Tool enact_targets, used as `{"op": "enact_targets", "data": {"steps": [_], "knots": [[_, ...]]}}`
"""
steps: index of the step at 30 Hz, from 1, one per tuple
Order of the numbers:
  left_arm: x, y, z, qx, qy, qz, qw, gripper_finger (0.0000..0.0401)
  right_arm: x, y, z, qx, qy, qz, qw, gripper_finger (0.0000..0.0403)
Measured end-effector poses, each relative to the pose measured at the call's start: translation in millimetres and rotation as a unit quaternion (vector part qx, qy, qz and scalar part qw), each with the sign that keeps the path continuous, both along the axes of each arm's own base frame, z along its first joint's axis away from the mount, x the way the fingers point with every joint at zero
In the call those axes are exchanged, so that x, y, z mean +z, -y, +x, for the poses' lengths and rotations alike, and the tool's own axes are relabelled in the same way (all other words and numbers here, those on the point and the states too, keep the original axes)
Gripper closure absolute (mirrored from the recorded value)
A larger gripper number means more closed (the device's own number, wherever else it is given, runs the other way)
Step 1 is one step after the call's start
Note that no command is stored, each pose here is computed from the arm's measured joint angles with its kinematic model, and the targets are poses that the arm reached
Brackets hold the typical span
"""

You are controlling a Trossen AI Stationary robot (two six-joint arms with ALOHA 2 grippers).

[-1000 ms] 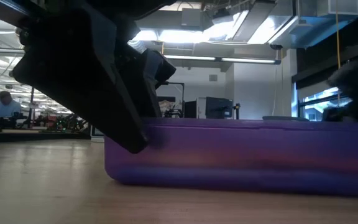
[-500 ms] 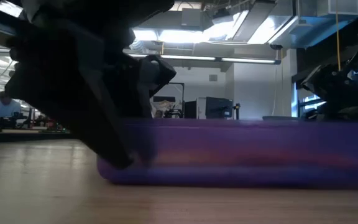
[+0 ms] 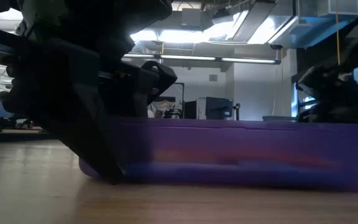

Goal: Pick & place school supplies into a supply box
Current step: Close the purple supply box

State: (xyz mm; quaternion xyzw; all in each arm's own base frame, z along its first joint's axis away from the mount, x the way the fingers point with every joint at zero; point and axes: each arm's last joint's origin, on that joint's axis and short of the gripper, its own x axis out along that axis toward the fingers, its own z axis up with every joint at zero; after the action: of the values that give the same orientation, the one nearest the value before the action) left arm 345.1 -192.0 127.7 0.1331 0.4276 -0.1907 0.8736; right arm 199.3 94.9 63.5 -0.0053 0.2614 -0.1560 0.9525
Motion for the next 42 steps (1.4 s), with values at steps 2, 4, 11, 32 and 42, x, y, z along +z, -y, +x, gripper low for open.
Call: {"op": "enact_targets", "data": {"steps": [2,4,11,32,42], "knots": [[0,0,0,-0.004,0.002,0.003,1.0,0.029,0,5,3,-0.014,0.003,0.041,0.999,0.0178],[0,0,0,-0.006,0.002,0.004,1.0,0.029,0,11,7,-0.022,0.003,0.07,0.997,0.0178],[0,0,0,-0.022,0.0,0.009,1.0,0.0289,5,17,16,0.06,-0.005,-0.023,0.998,0.0178],[-1,-1,-1,-0.024,-0.012,0.002,1.0,0.0289,30,22,38,0.125,0.023,-0.22,0.967,0.0178],[-1,-2,-1,-0.015,-0.013,0.001,1.0,0.029,60,7,30,0.151,0.07,-0.268,0.949,0.0178]]}}
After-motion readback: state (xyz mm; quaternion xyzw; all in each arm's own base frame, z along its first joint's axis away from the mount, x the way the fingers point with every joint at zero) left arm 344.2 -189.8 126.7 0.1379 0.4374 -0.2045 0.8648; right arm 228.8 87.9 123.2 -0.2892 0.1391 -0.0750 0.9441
